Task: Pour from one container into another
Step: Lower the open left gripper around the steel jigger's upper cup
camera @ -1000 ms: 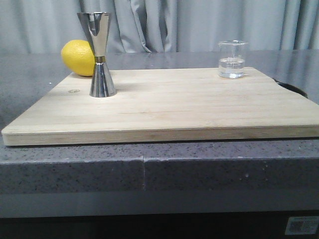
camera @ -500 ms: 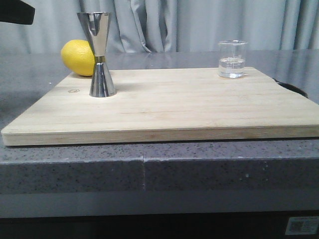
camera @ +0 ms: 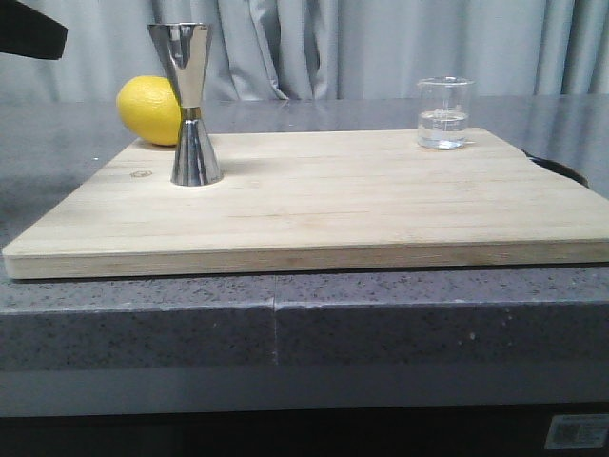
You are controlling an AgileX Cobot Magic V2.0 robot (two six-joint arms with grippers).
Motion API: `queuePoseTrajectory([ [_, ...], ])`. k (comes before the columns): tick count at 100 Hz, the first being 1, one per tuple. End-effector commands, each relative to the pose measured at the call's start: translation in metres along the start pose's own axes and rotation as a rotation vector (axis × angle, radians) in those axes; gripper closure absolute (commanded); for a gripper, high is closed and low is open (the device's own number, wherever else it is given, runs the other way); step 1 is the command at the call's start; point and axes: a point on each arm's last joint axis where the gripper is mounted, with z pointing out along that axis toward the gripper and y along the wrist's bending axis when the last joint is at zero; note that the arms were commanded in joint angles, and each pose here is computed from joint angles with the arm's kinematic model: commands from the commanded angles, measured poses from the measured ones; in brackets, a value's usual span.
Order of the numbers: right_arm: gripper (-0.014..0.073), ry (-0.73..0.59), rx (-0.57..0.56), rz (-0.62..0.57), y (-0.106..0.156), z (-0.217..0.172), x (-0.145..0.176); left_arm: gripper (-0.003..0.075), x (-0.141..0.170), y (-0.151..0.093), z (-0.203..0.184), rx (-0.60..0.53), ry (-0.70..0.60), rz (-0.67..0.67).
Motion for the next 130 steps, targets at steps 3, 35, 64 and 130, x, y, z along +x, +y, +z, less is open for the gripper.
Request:
queuePoseTrajectory([
  [3,0.0656,-0.111,0.016,-0.017,-0.002,-0.006,-0.016,0.0361,-0.021,-0.012,-0.004,0.059,-0.097,0.030],
  [35,0.0305,-0.111,0.016,-0.017,-0.002,-0.006,-0.016,0.0286,-0.021,-0.012,-0.004,0.058,-0.101,0.028],
  [64,-0.0062,-0.097,0.018,-0.026,-0.002,-0.005,-0.014,0.0097,-0.022,-0.011,-0.004,0.051,-0.106,0.026],
  [130,-0.0062,-0.055,0.016,-0.025,-0.001,0.002,0.001,0.0068,-0.017,-0.021,0.036,0.170,-0.105,-0.013],
])
